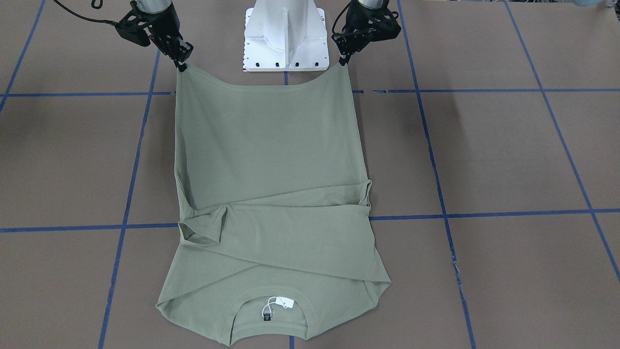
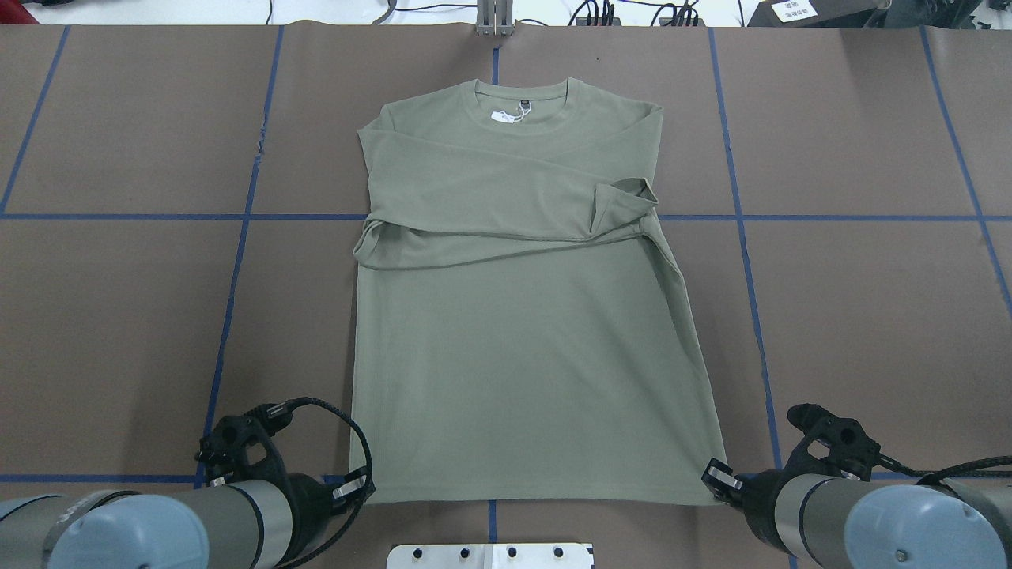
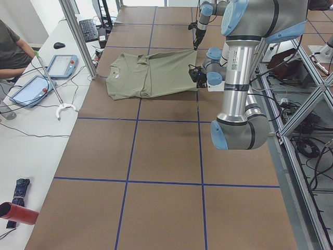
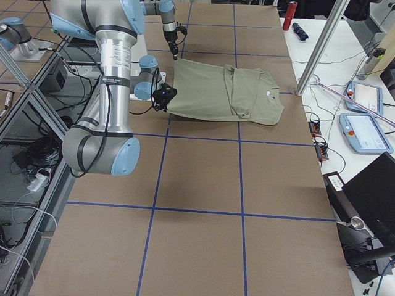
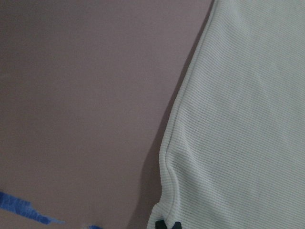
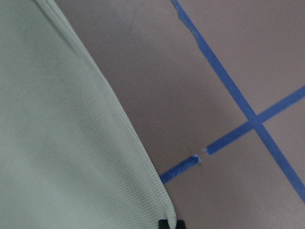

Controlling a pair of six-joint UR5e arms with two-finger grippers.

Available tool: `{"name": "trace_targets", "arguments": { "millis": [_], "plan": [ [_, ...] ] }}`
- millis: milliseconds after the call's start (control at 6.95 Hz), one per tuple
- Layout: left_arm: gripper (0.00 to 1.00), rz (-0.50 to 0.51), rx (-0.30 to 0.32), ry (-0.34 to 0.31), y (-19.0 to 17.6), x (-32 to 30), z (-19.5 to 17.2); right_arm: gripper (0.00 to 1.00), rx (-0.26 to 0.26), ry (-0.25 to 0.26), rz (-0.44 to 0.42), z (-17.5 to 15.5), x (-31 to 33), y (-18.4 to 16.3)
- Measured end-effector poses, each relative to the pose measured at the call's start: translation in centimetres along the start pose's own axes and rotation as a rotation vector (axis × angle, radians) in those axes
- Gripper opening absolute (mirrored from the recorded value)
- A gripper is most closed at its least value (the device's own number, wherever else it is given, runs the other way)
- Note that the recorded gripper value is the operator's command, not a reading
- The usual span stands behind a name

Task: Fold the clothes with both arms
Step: 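Lift the hem with both grippers and fold it toward the collar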

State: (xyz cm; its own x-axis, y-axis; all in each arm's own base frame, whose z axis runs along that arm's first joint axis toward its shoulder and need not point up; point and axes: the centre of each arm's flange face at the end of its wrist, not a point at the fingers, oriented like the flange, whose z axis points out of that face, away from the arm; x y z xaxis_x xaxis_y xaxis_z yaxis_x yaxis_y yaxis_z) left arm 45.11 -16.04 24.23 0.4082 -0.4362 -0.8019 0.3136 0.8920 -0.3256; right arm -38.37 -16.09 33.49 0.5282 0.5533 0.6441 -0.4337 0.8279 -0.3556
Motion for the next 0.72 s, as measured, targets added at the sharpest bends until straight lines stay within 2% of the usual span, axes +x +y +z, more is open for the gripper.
{"name": "trace_targets", "arguments": {
  "millis": [144, 288, 432, 576, 720],
  "plan": [
    [0.0, -0.019, -0.036, 0.015, 1.3, 0.3, -2.4, 0.0, -0.049, 0.01, 0.015, -2.9, -0.2, 0.6],
    [0.0, -0.032, -0.049, 0.048, 1.2, 1.0, -4.6, 0.0, -0.063, -0.01, 0.043, -5.9, -0.9, 0.0],
    [0.0, -0.023, -0.031, 0.105, -0.4, 2.7, -6.7, 0.0, -0.028, -0.049, 0.087, -7.7, -2.2, -2.3],
    [0.0, 0.026, 0.029, 0.171, -3.5, 5.4, -8.2, 0.0, 0.032, -0.086, 0.094, -7.8, -4.3, -5.1],
    [0.0, 0.092, 0.119, 0.195, -7.9, 7.9, -8.3, 0.0, 0.1, -0.11, 0.051, -6.6, -7.3, -8.0]
  ]
}}
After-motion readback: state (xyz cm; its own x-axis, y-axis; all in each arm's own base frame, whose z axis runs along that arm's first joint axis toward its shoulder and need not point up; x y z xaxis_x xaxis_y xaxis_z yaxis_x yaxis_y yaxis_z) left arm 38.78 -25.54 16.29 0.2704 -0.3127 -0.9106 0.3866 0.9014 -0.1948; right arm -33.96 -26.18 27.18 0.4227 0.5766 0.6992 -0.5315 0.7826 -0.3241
